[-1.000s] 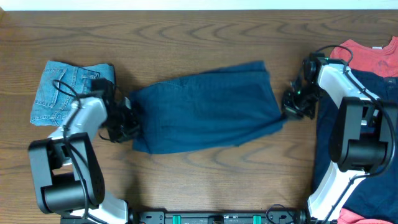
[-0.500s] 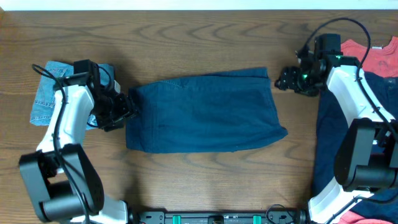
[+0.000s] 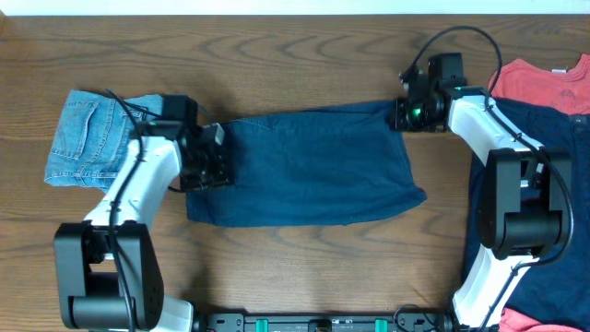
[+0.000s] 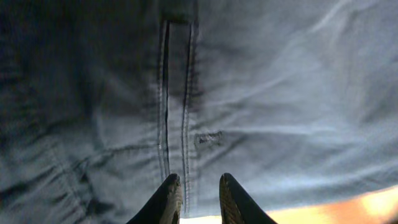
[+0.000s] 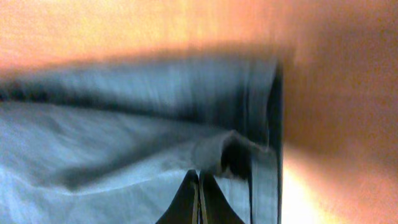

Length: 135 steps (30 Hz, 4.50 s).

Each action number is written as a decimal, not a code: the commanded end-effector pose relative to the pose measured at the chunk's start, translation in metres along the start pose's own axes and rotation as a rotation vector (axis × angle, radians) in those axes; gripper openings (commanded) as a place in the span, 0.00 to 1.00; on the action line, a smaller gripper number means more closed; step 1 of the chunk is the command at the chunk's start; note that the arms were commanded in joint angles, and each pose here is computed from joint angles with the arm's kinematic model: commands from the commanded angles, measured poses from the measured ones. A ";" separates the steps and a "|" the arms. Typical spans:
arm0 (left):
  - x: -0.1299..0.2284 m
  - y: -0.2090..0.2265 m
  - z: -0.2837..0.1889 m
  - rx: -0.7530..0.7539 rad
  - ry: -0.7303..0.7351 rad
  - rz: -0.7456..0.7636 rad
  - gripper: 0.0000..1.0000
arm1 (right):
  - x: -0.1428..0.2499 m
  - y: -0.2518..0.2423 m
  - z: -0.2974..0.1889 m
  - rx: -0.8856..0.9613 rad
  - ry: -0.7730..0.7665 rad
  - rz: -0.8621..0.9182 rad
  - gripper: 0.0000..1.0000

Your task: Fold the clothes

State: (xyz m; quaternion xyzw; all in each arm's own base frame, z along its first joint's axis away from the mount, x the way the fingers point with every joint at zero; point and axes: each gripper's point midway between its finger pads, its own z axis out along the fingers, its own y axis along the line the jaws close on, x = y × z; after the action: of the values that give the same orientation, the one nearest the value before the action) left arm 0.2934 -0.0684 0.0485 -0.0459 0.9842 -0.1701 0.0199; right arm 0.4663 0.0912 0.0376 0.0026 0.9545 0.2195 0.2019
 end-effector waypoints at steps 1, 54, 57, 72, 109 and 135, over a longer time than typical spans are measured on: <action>0.009 0.009 0.013 -0.040 0.007 0.010 0.23 | -0.036 -0.004 -0.011 -0.023 -0.133 0.106 0.01; -0.035 -0.021 0.002 0.099 -0.169 0.083 0.45 | -0.050 -0.020 -0.041 0.001 -0.192 0.098 0.49; -0.043 -0.045 -0.012 0.213 -0.206 0.119 0.35 | -0.036 0.014 -0.056 -0.152 -0.124 0.073 0.36; -0.114 -0.013 0.005 0.039 -0.436 0.105 0.06 | 0.125 -0.016 -0.023 0.336 0.468 0.265 0.02; -0.003 -0.056 0.024 0.129 -0.060 0.002 0.06 | 0.029 0.090 -0.034 -0.091 0.071 -0.039 0.07; 0.001 -0.009 0.052 -0.089 -0.055 -0.073 0.17 | -0.026 -0.045 -0.020 0.056 -0.116 0.178 0.08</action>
State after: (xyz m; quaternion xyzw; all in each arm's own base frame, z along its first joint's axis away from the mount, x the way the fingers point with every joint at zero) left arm 0.2906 -0.1050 0.0039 -0.0830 0.9844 -0.1529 0.0274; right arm 0.4855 0.0178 0.0149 0.1667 0.9496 0.1461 0.2218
